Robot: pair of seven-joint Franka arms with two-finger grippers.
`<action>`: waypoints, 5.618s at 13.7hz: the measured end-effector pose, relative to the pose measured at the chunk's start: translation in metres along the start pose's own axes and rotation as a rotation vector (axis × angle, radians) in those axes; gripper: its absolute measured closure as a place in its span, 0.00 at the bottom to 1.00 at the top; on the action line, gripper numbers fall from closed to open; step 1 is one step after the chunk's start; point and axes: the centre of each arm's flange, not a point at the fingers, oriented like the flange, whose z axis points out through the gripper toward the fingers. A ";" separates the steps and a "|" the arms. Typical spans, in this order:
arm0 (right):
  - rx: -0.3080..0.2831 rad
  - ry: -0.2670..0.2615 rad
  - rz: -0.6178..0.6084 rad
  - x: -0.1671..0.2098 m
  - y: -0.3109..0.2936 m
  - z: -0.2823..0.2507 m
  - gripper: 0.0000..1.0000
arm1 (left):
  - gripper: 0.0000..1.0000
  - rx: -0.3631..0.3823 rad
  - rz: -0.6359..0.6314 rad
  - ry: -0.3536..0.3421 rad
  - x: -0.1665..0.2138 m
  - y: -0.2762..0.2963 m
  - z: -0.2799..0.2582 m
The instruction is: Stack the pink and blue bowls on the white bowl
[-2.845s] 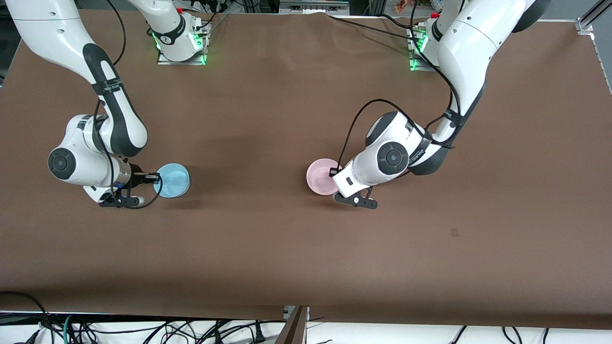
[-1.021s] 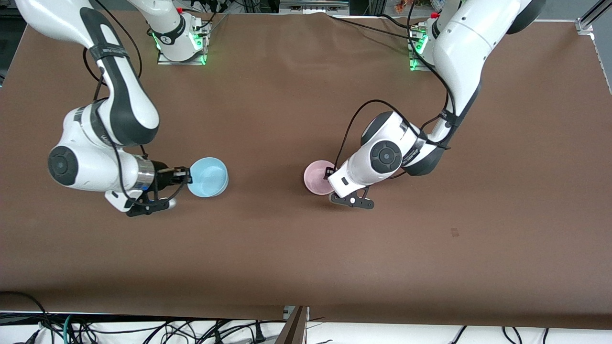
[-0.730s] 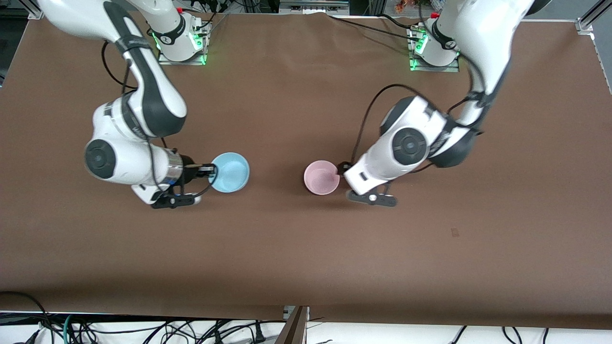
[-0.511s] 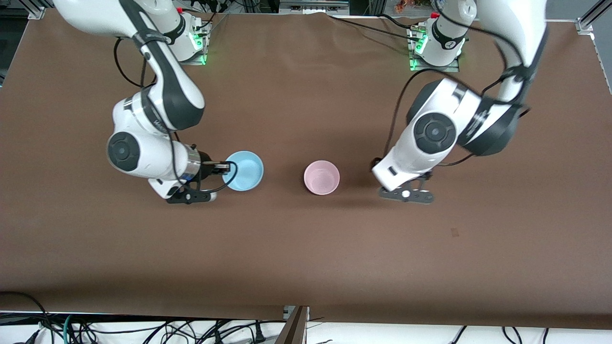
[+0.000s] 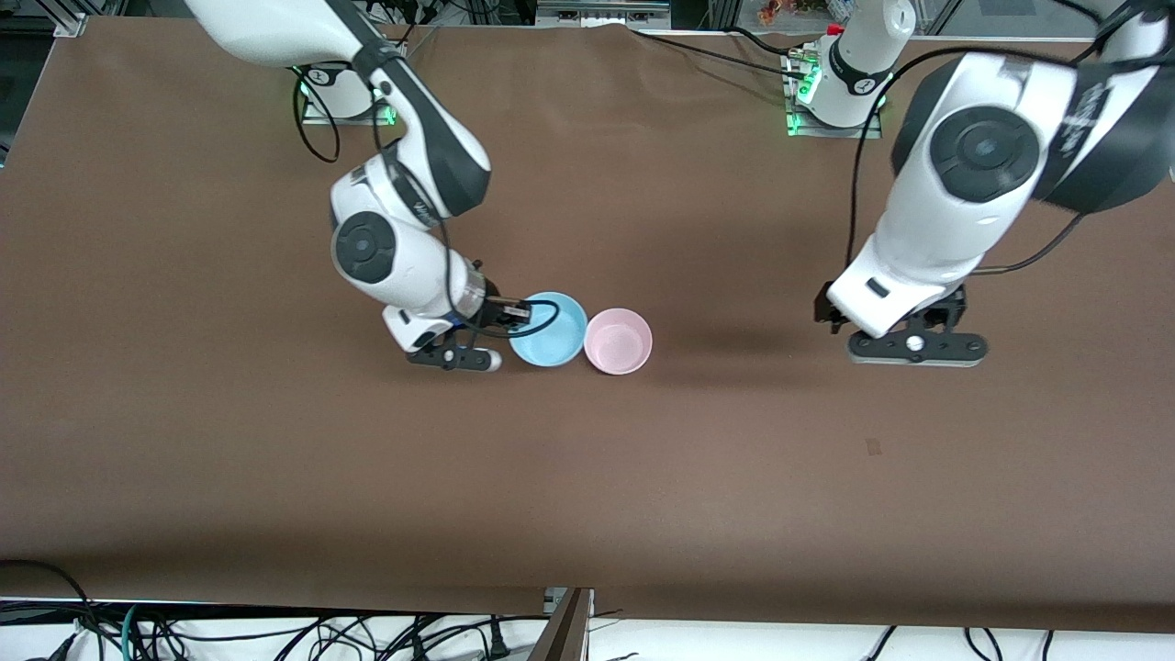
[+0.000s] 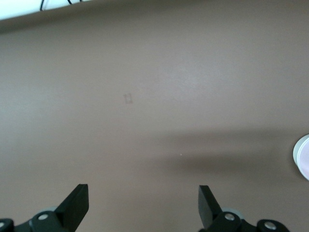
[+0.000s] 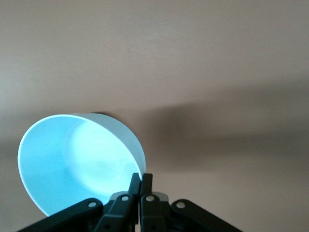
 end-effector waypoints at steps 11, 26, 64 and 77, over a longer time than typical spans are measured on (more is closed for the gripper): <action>0.045 0.033 0.066 -0.044 -0.053 0.071 0.98 | 0.00 -0.128 0.077 0.117 -0.076 -0.170 -0.078; 0.048 0.036 0.074 -0.042 -0.049 0.105 0.98 | 0.00 -0.207 0.015 0.029 -0.082 -0.188 -0.037; -0.282 -0.091 -0.285 0.083 0.209 -0.221 0.00 | 0.00 -0.210 -0.043 -0.099 -0.086 -0.185 -0.038; -0.382 -0.010 -0.247 0.004 0.264 -0.361 0.00 | 0.00 -0.209 -0.032 -0.084 -0.085 -0.180 -0.046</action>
